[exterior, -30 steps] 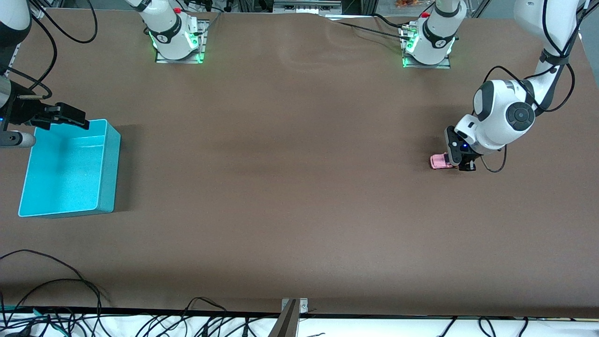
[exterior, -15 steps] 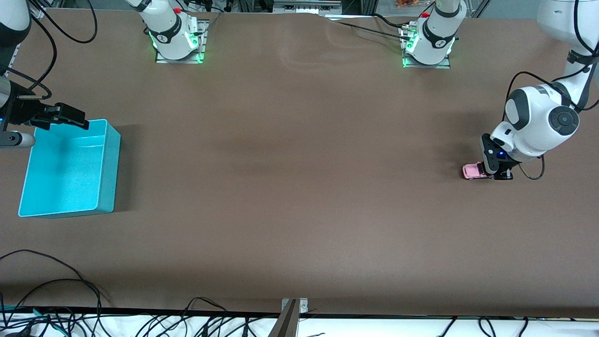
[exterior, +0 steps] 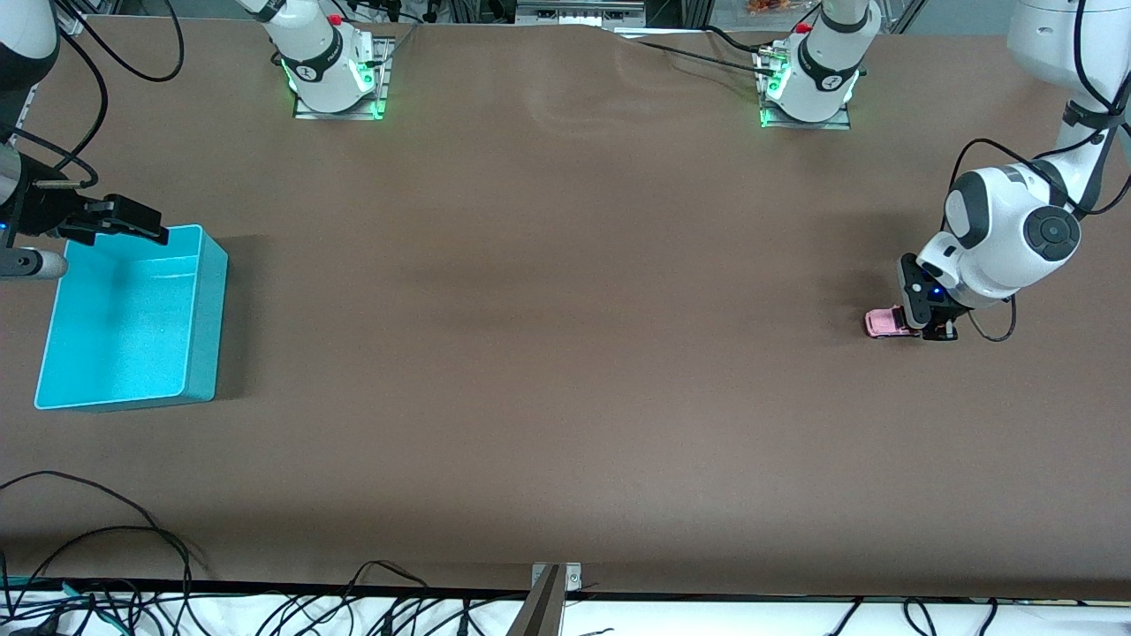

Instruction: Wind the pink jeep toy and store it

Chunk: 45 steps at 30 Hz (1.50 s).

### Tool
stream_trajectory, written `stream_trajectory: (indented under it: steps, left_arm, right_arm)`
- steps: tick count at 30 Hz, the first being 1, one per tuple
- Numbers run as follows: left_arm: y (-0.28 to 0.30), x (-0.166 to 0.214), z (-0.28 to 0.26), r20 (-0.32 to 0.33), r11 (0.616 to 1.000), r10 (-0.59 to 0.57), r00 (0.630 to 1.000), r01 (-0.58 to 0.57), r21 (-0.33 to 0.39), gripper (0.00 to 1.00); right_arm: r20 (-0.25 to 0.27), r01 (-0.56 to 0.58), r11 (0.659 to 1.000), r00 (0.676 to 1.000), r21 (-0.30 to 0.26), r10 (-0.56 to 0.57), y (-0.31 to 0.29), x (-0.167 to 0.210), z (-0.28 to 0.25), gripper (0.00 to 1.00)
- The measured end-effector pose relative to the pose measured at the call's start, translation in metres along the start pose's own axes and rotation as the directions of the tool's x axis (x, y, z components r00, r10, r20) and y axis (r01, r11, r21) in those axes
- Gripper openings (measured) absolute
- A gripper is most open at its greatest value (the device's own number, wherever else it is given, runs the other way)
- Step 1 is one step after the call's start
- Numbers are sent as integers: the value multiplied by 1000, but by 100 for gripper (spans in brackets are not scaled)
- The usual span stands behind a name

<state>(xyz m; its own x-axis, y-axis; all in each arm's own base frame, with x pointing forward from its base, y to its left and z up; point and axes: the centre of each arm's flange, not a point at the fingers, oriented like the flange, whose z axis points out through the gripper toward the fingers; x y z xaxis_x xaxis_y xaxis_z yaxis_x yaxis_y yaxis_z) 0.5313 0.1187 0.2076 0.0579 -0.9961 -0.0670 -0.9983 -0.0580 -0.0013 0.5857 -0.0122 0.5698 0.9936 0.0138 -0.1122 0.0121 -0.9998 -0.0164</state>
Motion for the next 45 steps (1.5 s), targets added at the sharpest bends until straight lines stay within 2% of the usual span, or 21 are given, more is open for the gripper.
stream_trajectory:
  steps: [15,19,25,39,45]
  left_arm:
    - [0,0,0,0,1000,-1,1000,1,-2,48]
    - [-1,5,0,-9,1000,-15,1000,15,-23,48]
    - [-11,32,-9,-24,997,-45,999,43,-68,48]
    - [-18,93,-15,-38,993,-85,996,81,-89,48]
    - [-17,103,-5,-37,991,-84,996,79,-105,48]
  right_arm:
    - [1,0,1000,1000,0,0,0,0,0,100]
    - [1,0,1000,1000,0,0,0,0,1,100]
    - [2,0,1000,1000,0,0,0,0,1,100]
    - [5,1,1000,1000,0,-1,0,0,3,100]
    - [-3,3,1000,1000,0,-3,-1,1,2,100]
